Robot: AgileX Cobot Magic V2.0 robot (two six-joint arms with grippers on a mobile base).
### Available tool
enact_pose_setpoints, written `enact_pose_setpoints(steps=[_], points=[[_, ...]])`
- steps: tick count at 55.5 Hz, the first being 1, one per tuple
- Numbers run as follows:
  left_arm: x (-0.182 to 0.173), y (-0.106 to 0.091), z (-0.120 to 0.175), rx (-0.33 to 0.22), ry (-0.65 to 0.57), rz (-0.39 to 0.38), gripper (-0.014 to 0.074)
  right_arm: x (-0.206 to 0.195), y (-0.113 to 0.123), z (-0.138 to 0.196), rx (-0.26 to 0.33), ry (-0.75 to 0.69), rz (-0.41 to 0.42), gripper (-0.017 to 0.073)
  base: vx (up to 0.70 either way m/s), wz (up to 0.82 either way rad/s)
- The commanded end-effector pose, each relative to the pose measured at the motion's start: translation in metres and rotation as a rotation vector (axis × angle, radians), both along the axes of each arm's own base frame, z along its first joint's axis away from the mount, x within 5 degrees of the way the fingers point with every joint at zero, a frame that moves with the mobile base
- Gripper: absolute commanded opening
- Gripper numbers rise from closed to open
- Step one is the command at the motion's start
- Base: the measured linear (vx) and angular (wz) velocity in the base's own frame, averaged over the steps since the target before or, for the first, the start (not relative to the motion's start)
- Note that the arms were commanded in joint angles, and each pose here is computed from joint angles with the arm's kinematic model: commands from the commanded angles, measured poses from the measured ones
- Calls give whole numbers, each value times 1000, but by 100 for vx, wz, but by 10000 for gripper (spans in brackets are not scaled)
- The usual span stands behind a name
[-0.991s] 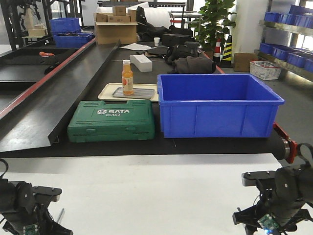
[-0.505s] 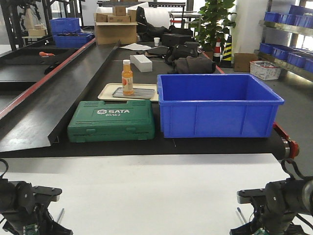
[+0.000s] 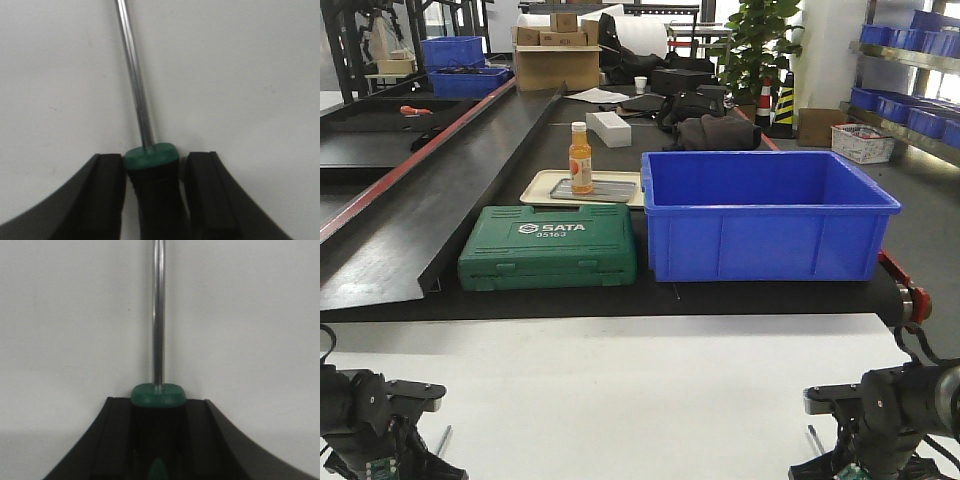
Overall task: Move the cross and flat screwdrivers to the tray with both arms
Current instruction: 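Lift both screwdrivers upright off the table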
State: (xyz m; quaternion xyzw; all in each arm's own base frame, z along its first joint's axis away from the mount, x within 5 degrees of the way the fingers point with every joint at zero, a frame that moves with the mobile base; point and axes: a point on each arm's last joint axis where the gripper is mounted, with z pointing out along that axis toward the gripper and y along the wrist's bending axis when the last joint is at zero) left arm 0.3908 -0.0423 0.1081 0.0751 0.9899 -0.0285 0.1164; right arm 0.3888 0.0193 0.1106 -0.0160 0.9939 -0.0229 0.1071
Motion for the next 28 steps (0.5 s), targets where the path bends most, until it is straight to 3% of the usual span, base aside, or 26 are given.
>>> enact_pose_setpoints(steps=[1,9,16,28], points=[[-2,-3,15,-19,10,13,235,3,-3,20,-14,-35,10,13,0,0],[-5,-3,26,-20,13,5,-10,3,-3,32,-13,-71,14,-13,0,0],[-8,-3,47,-14,-26,-41,-8,3,-2,60,-2,-164,24,-12,0,0],[-13,-2,115,-31,-269,-38,-3,-12,11,136,40,-396,65,-10,0,0]])
